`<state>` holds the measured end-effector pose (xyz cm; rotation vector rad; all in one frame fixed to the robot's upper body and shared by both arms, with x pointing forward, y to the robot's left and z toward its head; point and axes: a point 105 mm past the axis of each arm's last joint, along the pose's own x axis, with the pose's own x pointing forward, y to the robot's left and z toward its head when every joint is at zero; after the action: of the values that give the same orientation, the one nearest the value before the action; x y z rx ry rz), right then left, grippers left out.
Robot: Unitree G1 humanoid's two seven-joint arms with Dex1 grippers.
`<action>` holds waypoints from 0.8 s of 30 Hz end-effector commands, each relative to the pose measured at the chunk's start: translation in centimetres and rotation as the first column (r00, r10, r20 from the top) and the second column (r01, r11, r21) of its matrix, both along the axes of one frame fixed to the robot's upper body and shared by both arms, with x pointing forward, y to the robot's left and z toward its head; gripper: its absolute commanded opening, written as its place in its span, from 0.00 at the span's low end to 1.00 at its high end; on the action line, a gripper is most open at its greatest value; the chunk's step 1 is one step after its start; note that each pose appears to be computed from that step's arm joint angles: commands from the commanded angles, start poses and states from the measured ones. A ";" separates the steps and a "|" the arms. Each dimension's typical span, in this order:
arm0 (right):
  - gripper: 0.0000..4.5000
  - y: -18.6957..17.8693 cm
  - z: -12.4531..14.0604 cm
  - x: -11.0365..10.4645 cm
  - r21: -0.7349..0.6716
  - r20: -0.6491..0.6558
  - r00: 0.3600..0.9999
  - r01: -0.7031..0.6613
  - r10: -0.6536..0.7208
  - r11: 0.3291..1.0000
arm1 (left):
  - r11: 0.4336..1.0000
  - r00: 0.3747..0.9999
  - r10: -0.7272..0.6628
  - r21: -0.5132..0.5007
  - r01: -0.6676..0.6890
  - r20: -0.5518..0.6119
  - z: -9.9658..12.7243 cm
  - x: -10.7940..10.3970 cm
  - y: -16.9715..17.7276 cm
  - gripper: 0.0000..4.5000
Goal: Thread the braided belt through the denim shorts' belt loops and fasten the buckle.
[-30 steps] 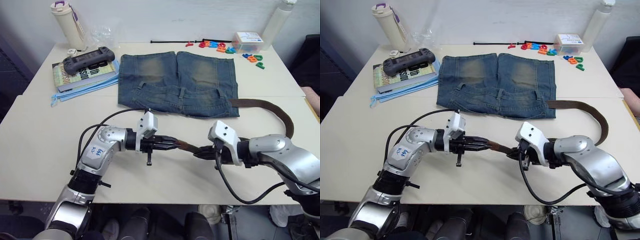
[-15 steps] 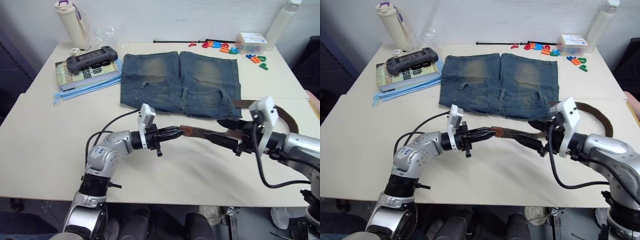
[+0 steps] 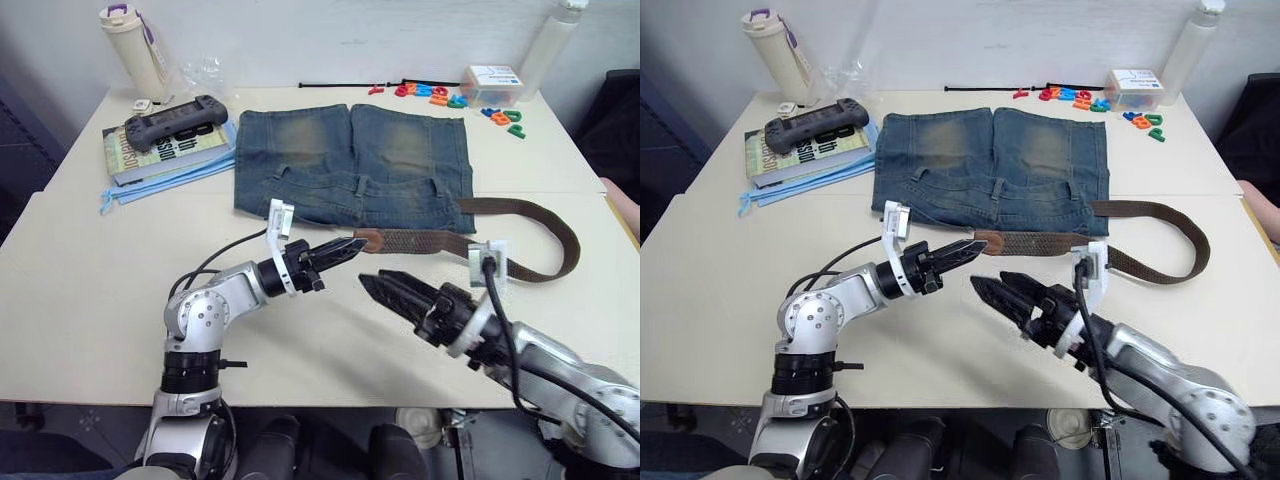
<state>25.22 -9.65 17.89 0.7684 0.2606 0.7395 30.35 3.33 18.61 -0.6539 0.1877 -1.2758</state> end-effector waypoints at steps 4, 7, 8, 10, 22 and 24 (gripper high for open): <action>0.98 -1.5 3.6 1.9 0.314 0.030 0.988 0.136 -0.153 0.940 | 0.999 0.998 -0.031 -0.035 0.033 0.055 1.7 -0.8 -0.1 0.00; 0.98 -2.7 4.1 2.2 0.392 0.024 0.978 0.183 -0.209 0.902 | 0.999 0.998 -0.028 -0.034 0.030 0.054 1.7 -0.8 -0.1 0.00; 0.98 -2.9 4.2 2.3 0.401 0.023 0.976 0.189 -0.216 0.896 | 0.999 0.998 -0.027 -0.034 0.029 0.054 1.7 -0.8 -0.1 0.00; 0.98 -3.1 4.2 2.3 0.410 0.017 0.974 0.200 -0.227 0.890 | 0.999 0.998 -0.026 -0.035 0.028 0.054 1.7 -0.7 -0.1 0.00; 0.98 -3.8 2.8 2.4 0.367 -0.010 0.963 0.252 -0.268 0.895 | 0.996 1.000 0.008 -0.092 -0.005 0.027 2.5 -0.1 0.3 0.00; 0.98 -3.9 2.6 2.4 0.359 -0.012 0.961 0.262 -0.276 0.896 | 0.993 1.000 0.012 -0.114 -0.011 0.012 2.7 0.0 0.5 0.00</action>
<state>27.95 -13.18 19.78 1.1199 0.0165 0.5333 30.57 3.76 20.20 -0.7188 0.1357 -1.2600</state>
